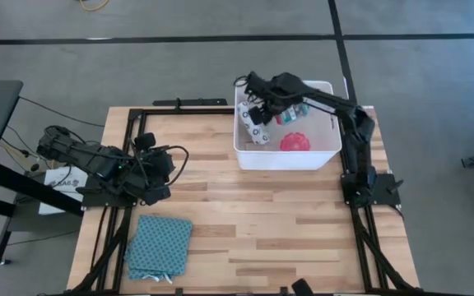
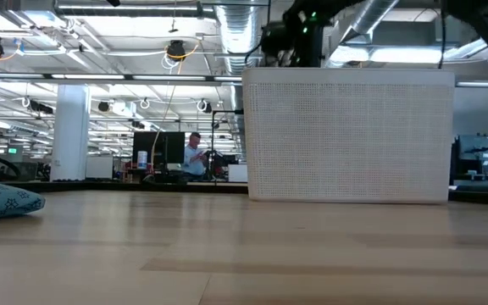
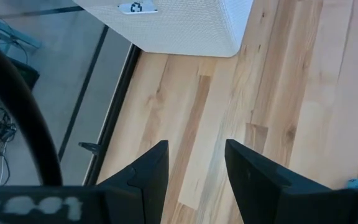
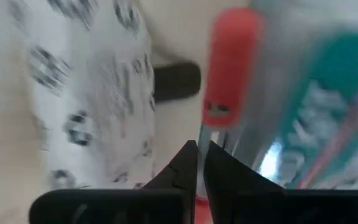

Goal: Pick & place medical supplies in basket/bin
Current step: Put the green first aid kit in the white bin

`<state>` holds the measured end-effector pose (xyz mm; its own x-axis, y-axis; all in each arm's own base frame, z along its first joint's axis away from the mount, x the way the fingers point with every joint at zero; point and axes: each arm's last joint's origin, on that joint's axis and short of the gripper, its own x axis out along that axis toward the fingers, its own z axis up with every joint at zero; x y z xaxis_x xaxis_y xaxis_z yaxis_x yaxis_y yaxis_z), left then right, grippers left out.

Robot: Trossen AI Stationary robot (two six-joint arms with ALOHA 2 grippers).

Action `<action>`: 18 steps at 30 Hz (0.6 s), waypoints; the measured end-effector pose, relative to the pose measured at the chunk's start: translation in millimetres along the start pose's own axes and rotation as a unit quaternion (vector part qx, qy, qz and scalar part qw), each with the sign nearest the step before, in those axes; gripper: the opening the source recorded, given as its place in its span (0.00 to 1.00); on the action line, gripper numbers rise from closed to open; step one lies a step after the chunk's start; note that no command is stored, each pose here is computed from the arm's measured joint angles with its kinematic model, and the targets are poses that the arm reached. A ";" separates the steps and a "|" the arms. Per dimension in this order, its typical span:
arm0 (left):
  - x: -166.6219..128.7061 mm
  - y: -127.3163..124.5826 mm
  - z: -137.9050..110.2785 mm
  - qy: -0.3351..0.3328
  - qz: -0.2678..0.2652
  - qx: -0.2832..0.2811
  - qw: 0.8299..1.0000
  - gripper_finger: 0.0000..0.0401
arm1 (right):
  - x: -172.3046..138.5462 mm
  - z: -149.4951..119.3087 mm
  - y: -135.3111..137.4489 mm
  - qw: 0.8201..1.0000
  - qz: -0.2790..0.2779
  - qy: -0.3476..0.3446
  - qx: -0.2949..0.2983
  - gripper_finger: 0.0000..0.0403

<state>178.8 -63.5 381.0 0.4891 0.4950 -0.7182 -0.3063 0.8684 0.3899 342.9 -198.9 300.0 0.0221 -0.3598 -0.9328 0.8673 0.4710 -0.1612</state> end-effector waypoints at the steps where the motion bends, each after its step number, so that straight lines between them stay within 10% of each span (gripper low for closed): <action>1: 0.0 0.1 0.0 0.000 0.000 0.001 1.000 0.37 | 9.0 -0.1 4.1 1.000 -0.010 0.011 -0.010 0.05; 18: 0.0 -0.1 0.0 0.001 -0.001 0.012 1.000 0.37 | 87.8 -16.0 26.1 0.967 -0.038 0.205 -0.145 0.25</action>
<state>178.8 -63.6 380.9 0.4890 0.4929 -0.7197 -0.2861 0.8701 0.4015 359.4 -205.3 208.7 -0.2873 -0.0806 -0.9544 0.6807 0.6838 -0.2626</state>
